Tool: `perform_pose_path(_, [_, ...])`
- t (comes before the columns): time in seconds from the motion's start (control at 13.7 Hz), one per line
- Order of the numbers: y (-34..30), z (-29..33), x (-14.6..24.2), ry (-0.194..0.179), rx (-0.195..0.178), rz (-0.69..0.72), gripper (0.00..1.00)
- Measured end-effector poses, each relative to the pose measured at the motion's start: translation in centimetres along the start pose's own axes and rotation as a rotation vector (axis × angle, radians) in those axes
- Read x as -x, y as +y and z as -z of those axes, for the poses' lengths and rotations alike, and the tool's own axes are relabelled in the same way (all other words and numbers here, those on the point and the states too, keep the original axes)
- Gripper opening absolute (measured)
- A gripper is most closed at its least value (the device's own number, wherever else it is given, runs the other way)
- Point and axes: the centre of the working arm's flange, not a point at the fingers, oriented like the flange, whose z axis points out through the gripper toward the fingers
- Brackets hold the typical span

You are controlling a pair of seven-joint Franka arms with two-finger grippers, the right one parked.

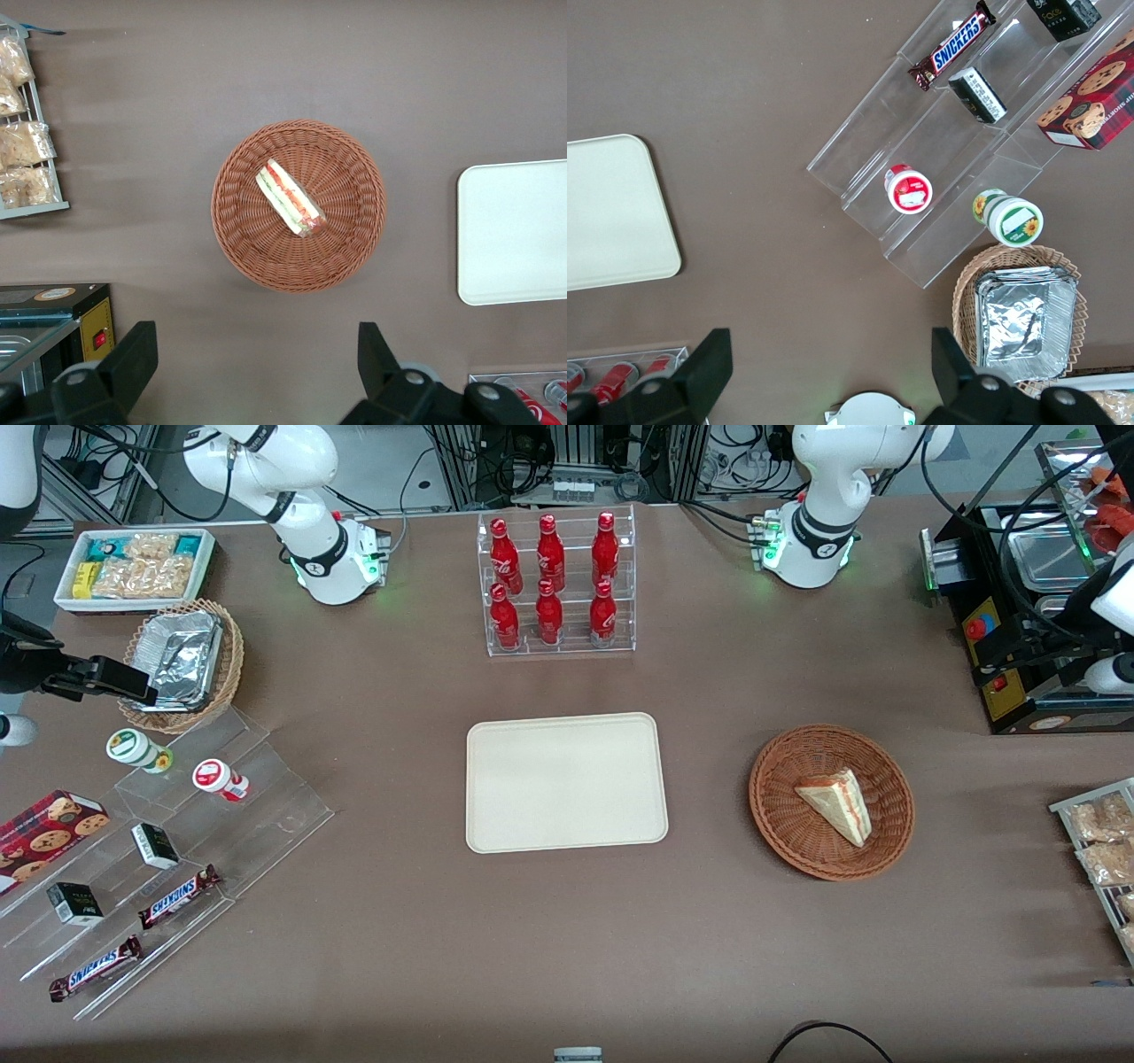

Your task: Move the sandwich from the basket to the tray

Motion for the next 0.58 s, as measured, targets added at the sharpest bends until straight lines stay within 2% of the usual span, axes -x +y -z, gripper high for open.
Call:
perform_pose_path(0.36, [0.0,-0.7,0.0,-0.029,-0.001,-0.002,1.0])
perform_pose_path(0.58, [0.3,-4.7,-1.2,-0.081,-0.003,0.026,1.0])
